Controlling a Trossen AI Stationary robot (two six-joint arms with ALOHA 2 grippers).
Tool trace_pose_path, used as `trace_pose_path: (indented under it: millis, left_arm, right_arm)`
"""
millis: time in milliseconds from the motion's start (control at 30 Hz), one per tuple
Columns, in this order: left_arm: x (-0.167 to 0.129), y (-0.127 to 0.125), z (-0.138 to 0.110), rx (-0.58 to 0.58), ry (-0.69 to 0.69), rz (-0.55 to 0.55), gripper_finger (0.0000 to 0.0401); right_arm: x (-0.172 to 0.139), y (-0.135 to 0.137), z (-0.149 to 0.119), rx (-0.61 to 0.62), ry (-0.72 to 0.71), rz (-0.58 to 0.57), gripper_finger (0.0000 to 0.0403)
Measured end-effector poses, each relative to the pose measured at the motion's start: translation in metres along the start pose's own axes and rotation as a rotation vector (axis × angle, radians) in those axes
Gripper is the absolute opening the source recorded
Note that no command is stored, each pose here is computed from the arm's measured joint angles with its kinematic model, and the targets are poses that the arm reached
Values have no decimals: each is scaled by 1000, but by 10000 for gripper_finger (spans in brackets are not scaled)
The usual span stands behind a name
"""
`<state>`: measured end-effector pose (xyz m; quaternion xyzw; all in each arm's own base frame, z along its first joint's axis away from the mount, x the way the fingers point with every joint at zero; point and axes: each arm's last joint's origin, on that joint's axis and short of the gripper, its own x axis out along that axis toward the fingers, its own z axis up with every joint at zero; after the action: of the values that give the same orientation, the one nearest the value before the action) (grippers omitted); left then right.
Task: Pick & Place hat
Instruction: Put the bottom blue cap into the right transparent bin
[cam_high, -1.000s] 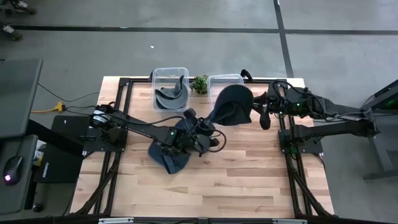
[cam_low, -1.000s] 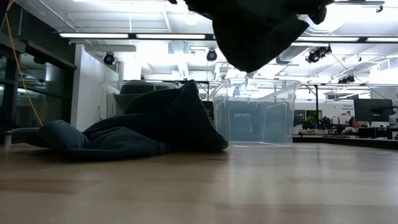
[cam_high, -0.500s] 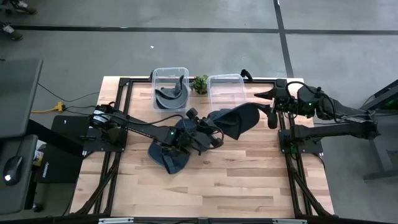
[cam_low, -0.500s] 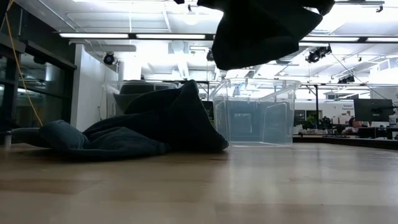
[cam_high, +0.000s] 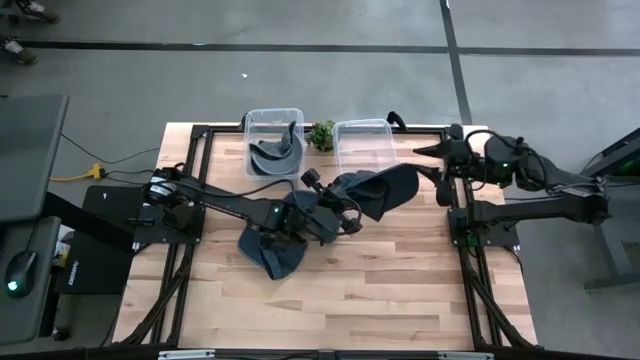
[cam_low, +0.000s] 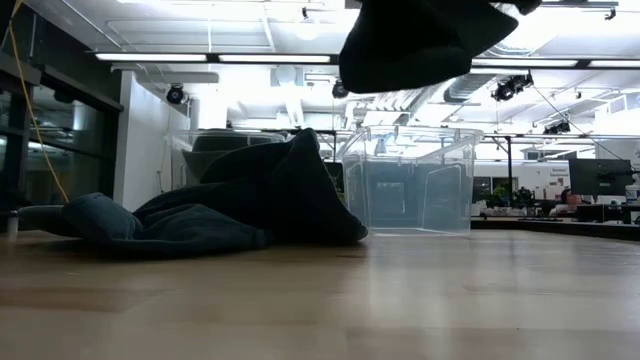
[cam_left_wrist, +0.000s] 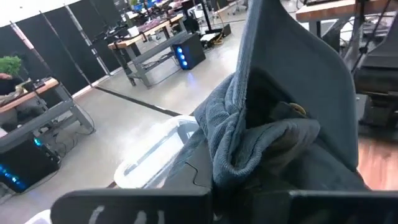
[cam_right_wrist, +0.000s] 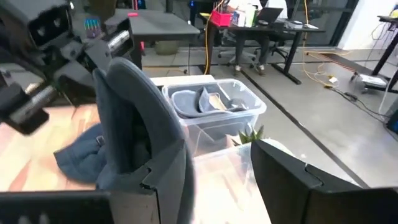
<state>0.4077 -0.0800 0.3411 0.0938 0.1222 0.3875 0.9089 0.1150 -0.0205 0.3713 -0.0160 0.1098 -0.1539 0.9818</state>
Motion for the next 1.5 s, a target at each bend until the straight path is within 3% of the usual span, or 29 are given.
trace_pose_path:
  millis: [133,400,800,933,1067,1200,1500]
  left_arm:
    - [-2,2,6,38,23,-38,0]
    - [-3,2,8,61,39,-83,0]
    - [-3,3,2,108,72,-79,0]
    - [-3,4,-1,124,93,-57,0]
    - [-3,5,-2,136,98,-42,0]
    - [-3,5,-2,136,98,-32,0]
    - [-4,5,-3,144,99,-20,0]
  right_arm:
    - [-13,-2,11,-60,14,33,176]
    - [-11,5,19,-246,85,267,164]
    - [44,21,12,-307,239,252,165]
    - [43,27,19,-314,273,245,165]
    - [34,35,34,-251,251,288,165]
    - [34,49,33,-237,274,349,166]
    - [48,85,20,-295,363,201,167]
